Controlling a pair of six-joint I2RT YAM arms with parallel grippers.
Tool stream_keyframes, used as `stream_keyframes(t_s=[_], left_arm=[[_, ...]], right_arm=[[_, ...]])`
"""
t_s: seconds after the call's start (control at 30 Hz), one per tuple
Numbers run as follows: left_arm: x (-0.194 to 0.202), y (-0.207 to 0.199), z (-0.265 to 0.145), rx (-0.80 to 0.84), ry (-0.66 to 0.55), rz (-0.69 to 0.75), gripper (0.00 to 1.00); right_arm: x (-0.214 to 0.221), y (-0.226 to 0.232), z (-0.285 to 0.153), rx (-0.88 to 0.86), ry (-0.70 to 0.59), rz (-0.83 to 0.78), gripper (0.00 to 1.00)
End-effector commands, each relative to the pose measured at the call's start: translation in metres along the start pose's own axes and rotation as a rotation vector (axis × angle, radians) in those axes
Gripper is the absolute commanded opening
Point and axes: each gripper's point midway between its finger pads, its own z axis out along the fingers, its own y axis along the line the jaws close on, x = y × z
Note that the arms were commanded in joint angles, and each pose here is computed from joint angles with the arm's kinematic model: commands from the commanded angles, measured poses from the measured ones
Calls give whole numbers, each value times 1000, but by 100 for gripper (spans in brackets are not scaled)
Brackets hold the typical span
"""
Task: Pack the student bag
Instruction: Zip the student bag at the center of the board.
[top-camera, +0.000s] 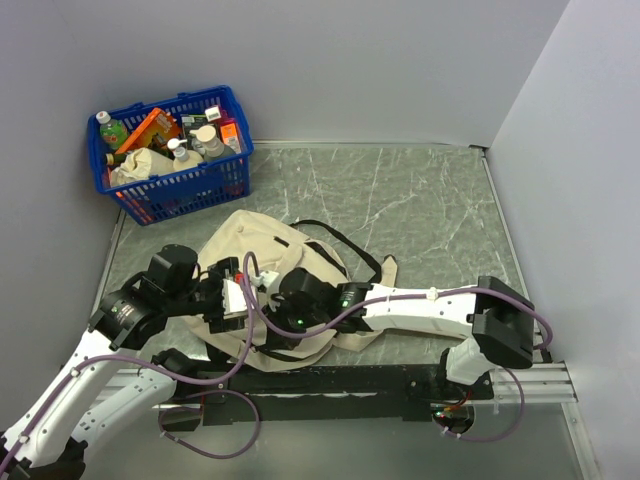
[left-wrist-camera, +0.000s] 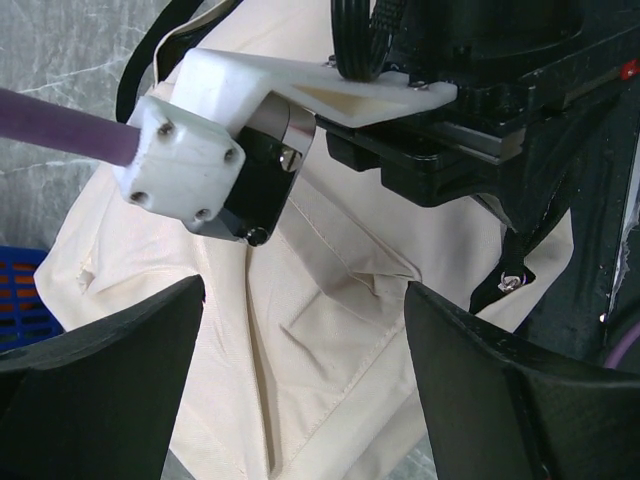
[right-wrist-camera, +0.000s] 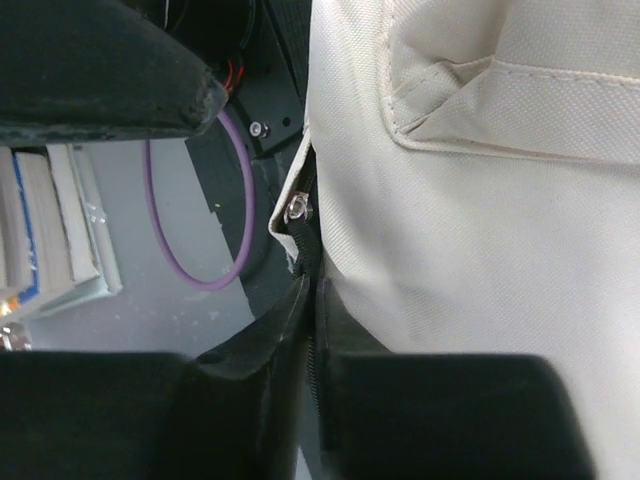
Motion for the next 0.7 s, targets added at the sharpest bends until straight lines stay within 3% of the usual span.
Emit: stream_keyframes(t_s=[0.0,0.43,0.67], left_arm=[[-17,8,-4,-23,-57,15,85],[-15,4,3,16,-60,21,84],[-11,-14,19,138,-71,-18,85]], right_arm=[[-23,-2,-6,-2,-69,5,2],[-94,-111,-58,212,-217,109,0],[-94,-100,-61,149,-233,122,0]])
